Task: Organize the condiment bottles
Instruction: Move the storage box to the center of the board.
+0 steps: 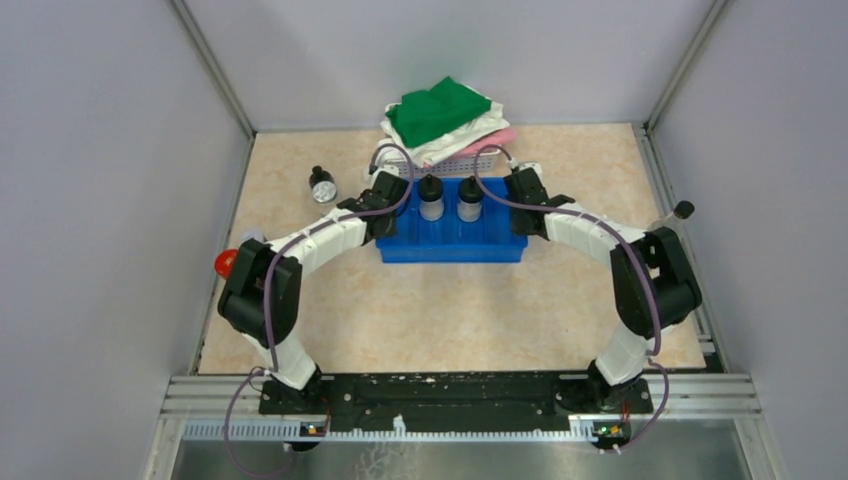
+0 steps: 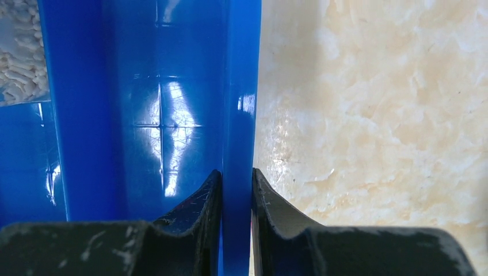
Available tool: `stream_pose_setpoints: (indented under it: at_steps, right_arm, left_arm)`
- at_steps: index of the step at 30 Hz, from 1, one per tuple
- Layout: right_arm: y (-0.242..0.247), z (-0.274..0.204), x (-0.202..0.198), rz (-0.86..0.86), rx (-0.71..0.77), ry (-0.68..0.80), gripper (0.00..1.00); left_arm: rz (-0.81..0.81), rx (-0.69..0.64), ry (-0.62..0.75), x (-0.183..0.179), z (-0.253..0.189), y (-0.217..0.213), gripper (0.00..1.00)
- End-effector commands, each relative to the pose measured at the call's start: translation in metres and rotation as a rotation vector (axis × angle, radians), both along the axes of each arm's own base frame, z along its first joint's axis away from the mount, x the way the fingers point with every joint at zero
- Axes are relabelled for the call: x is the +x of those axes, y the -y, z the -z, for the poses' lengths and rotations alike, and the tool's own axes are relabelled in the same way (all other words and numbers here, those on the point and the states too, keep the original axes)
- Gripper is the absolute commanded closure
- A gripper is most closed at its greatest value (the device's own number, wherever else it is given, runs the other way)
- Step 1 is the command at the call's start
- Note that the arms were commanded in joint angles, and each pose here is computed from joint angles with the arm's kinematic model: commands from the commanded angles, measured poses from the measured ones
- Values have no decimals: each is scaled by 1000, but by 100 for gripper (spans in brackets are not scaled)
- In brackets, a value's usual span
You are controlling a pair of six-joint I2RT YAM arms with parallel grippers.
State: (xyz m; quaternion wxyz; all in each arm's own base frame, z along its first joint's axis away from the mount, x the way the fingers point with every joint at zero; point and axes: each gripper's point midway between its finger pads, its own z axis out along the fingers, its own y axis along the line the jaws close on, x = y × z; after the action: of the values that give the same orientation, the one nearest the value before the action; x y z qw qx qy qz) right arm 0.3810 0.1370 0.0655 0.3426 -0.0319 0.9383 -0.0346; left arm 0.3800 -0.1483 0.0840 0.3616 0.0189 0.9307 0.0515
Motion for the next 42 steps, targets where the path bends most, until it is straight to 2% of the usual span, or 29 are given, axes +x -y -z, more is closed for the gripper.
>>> stream_pose_setpoints:
  at_steps: [1, 3, 5, 9, 13, 15, 17, 28, 32, 34, 38, 42]
  right_arm:
    - [-35, -7, 17, -88, 108, 27, 89]
    - [-35, -7, 19, -88, 115, 27, 89]
    - [-36, -8, 20, -92, 117, 27, 89]
    - [-38, -9, 19, -103, 126, 23, 85]
    - [-37, -13, 15, -107, 129, 21, 57]
    - [-36, -17, 13, -105, 130, 23, 46]
    - [-34, -22, 11, -103, 130, 32, 39]
    - [-18, -74, 3, -71, 116, 124, 21]
    - [-14, -113, -1, -80, 128, 193, 20]
    - [-6, -140, -7, -70, 127, 237, 20]
    - [12, -185, -31, -48, 127, 293, 21]
    - [24, -202, -64, -43, 162, 294, 22]
  left_arm:
    - [70, -56, -62, -1, 24, 24, 76]
    - [75, -57, -63, 1, 24, 25, 74]
    - [77, -55, -67, 1, 23, 26, 62]
    - [75, -51, -70, -1, 19, 23, 47]
    - [54, -28, -78, -6, 12, 16, 35]
    - [43, -19, -75, -9, 6, 12, 27]
    - [40, -18, -57, -11, -2, 9, 21]
    - [58, -58, 65, -9, -61, 7, 12]
    - [81, -90, 132, -12, -94, 7, 15]
    - [96, -122, 163, -19, -114, 7, 13]
    - [158, -193, 277, -39, -161, 4, 1]
    - [142, -213, 358, -63, -193, -15, 1]
